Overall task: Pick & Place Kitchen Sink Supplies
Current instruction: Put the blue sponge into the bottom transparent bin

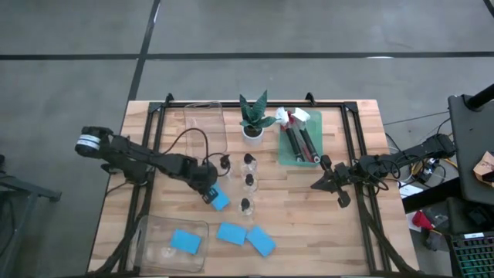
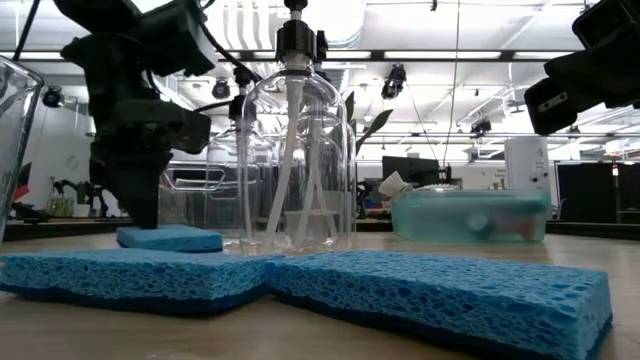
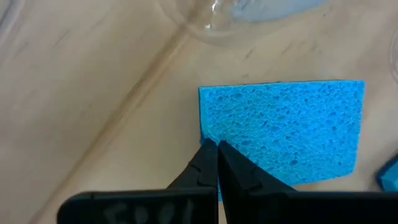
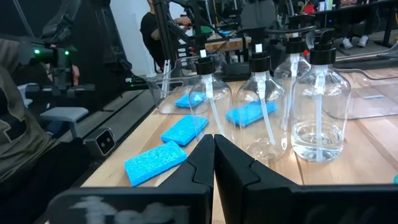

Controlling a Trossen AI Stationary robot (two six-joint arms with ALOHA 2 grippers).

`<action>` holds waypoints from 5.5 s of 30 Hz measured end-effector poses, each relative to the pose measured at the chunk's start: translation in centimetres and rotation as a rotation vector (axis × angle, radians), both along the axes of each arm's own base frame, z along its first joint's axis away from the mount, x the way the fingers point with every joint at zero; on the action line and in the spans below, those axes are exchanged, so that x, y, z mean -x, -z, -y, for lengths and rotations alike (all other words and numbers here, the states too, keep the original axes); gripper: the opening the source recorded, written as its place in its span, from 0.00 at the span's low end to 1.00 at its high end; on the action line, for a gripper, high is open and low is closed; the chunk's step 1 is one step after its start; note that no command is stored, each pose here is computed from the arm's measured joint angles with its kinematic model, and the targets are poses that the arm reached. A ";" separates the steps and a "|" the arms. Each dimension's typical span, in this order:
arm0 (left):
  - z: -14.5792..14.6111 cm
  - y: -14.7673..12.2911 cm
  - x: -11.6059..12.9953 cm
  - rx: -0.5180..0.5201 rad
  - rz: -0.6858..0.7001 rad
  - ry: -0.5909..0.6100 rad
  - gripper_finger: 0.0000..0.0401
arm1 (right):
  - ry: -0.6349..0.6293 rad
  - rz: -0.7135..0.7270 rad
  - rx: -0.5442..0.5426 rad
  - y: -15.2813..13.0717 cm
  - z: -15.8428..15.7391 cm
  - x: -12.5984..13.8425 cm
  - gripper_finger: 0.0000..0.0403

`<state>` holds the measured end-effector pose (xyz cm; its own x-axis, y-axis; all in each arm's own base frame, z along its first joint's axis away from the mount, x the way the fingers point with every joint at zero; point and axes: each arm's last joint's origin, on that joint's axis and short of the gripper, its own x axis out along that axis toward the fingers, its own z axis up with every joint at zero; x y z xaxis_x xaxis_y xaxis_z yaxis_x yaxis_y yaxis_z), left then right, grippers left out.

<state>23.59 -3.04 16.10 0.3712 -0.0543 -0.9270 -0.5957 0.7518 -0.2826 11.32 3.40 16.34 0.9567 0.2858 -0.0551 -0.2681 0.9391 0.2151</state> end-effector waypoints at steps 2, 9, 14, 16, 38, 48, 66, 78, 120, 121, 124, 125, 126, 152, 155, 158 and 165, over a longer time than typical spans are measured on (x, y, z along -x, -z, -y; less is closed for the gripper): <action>-0.5 0.0 0.0 0.022 -0.003 -0.008 0.00 | 0.000 0.000 0.000 0.0 0.0 0.0 0.02; -1.9 0.0 -0.2 0.051 0.004 -0.051 0.00 | 0.000 0.000 0.000 0.0 0.0 0.0 0.02; -2.6 -0.5 -0.5 0.106 0.015 -0.064 0.00 | 0.000 0.000 0.000 0.0 0.0 0.0 0.02; -2.8 -0.6 -0.6 0.132 0.017 -0.062 0.00 | 0.000 0.000 0.000 0.0 0.0 0.0 0.02; -3.0 -0.9 -1.6 0.157 0.083 -0.018 0.00 | 0.000 0.000 0.000 0.0 0.0 0.0 0.02; -2.9 -0.7 -2.7 0.146 0.140 0.008 0.00 | 0.000 0.000 0.000 0.0 0.0 0.0 0.02; -2.4 -0.3 -1.8 0.210 0.035 0.073 0.00 | 0.000 0.000 0.000 0.0 0.0 0.0 0.02; -1.1 0.0 -0.9 0.267 -0.068 0.110 0.00 | 0.000 0.000 0.000 0.0 0.0 0.0 0.02; -2.3 -2.9 -2.2 0.218 0.062 0.139 0.53 | 0.000 0.000 0.000 0.0 0.0 0.0 0.02; -2.2 -3.1 -2.0 0.219 0.061 0.142 0.53 | 0.000 0.000 0.000 0.0 0.0 0.0 0.02; -1.9 -4.3 -1.0 0.221 0.079 0.147 0.53 | 0.000 0.000 0.000 0.0 0.0 0.0 0.02; -1.8 -4.8 -0.7 0.214 0.100 0.148 0.53 | 0.000 0.000 0.000 0.0 0.0 0.0 0.02; -1.6 -5.3 -0.3 0.199 0.121 0.146 0.53 | 0.000 0.000 0.000 0.0 0.0 0.0 0.02; 2.7 1.7 3.9 0.100 0.218 -0.060 0.53 | 0.000 0.000 0.000 0.0 0.0 0.0 0.02; 2.7 2.4 3.9 0.117 0.258 -0.065 0.53 | 0.000 0.000 0.000 0.0 0.0 0.0 0.02; 2.7 3.0 4.1 0.109 0.235 -0.075 0.53 | 0.000 0.000 0.000 0.0 0.0 0.0 0.02; 2.6 4.1 3.9 0.068 0.182 -0.063 0.32 | 0.000 0.000 0.000 0.0 0.0 0.0 0.02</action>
<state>19.65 -5.69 11.97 0.5367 -0.0855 -0.8394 -0.5757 0.6903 -0.4384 11.32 3.40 16.35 0.9567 0.2859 -0.0550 -0.2683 0.9390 0.2151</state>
